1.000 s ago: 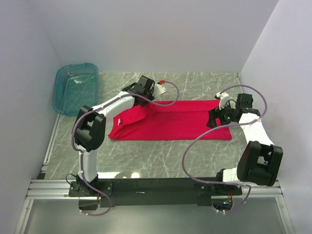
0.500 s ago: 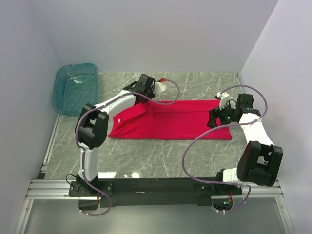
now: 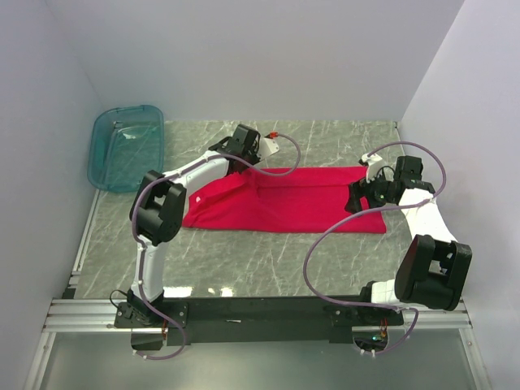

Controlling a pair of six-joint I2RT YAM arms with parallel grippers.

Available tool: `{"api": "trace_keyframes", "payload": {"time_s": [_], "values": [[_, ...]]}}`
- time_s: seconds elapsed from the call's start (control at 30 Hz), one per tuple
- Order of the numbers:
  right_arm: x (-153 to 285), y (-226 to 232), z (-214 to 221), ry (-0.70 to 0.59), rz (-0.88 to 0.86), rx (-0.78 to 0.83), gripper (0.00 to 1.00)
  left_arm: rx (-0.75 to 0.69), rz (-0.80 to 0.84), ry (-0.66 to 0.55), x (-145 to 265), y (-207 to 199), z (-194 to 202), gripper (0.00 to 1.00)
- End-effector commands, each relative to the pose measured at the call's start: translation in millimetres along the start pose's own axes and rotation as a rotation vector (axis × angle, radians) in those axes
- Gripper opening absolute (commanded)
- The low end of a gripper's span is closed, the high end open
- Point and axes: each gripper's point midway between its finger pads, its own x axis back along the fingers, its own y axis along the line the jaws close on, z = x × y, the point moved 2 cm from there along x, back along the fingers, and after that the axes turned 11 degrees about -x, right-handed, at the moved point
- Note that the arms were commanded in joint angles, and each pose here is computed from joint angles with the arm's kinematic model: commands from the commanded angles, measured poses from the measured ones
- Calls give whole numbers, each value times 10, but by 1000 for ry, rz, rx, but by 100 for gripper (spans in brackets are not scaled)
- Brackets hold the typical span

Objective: Fold and stack the t-shirts
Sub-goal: Fold the tshirt

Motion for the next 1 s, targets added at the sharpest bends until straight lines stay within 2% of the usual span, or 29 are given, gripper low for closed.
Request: {"api": "trace_keyframes", "payload": {"time_s": [0.0, 0.7, 0.73, 0.8, 0.83, 0.87, 0.93, 0.97], "values": [[31, 4, -38, -21, -6, 11, 100, 1, -49, -55, 15, 202, -150, 0], [37, 0, -42, -22, -7, 8, 100, 34, -40, -76, -33, 152, -171, 1], [39, -2, -38, -21, -7, 6, 100, 59, -106, -29, -22, 255, -97, 14], [46, 2, -40, -22, -6, 7, 100, 161, -258, -3, 40, 524, -77, 33], [58, 7, -51, -27, -4, 10, 100, 229, -376, 41, 150, 771, 2, 53], [58, 7, -51, -27, -4, 10, 100, 281, -434, 52, 233, 914, 20, 58], [63, 13, -58, -29, -7, 10, 100, 409, -489, 41, 405, 1189, 21, 60], [66, 14, -55, -30, -7, 7, 100, 494, -477, 43, 492, 1203, 42, 60]]}}
